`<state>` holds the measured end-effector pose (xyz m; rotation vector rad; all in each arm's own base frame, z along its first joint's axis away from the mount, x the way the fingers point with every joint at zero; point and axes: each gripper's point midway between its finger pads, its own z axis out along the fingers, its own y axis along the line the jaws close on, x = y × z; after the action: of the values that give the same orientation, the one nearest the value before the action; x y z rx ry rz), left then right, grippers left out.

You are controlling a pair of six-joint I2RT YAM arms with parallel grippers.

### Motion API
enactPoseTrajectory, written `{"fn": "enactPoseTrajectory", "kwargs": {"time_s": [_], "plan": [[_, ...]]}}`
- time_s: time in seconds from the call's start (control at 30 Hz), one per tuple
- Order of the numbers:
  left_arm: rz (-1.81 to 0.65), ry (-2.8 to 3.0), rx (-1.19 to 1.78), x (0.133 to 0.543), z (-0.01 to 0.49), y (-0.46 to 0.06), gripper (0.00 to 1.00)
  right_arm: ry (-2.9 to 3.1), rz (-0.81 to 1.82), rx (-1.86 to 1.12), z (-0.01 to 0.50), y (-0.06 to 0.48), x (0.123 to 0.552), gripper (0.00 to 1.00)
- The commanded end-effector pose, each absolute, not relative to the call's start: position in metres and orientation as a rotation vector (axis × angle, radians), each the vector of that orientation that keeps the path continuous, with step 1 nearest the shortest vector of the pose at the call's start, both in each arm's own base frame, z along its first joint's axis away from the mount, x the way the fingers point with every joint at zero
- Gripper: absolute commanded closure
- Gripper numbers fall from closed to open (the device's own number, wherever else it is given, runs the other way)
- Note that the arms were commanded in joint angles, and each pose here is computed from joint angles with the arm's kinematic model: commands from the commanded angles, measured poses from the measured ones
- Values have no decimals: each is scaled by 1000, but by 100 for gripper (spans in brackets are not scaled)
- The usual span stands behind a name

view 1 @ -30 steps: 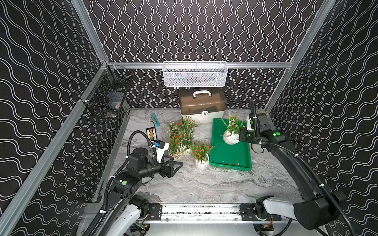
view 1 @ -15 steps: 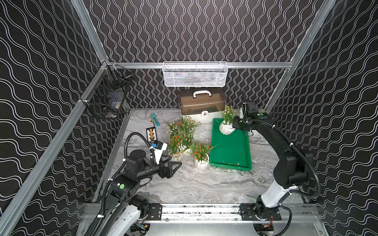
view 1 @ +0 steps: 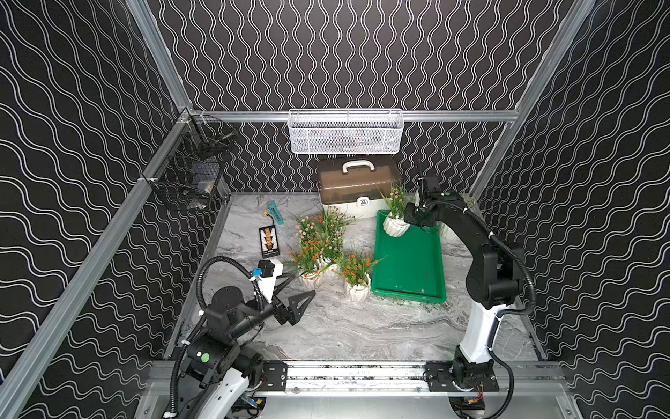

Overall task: Put the potted gypsophila into the storage box
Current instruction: Place the baby's breath potted plant at the storage box.

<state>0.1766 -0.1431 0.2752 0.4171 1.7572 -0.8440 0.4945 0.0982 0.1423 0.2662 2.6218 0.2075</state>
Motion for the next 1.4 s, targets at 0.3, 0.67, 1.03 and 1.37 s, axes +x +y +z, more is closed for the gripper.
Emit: {"fn": "enactPoseTrajectory", "kwargs": {"time_s": [0.3, 0.67, 1.03, 1.37], "plan": [[-822, 1735, 434, 181, 281, -144, 3, 2668, 199, 229, 116, 109, 511, 100], [-814, 1779, 419, 185, 275, -143, 3, 2693, 177, 205, 102, 116, 521, 100], [-805, 1796, 416, 187, 272, -142, 3, 2719, 159, 182, 89, 121, 525, 94], [-801, 1802, 417, 187, 271, -142, 3, 2691, 167, 181, 99, 122, 525, 72]]}}
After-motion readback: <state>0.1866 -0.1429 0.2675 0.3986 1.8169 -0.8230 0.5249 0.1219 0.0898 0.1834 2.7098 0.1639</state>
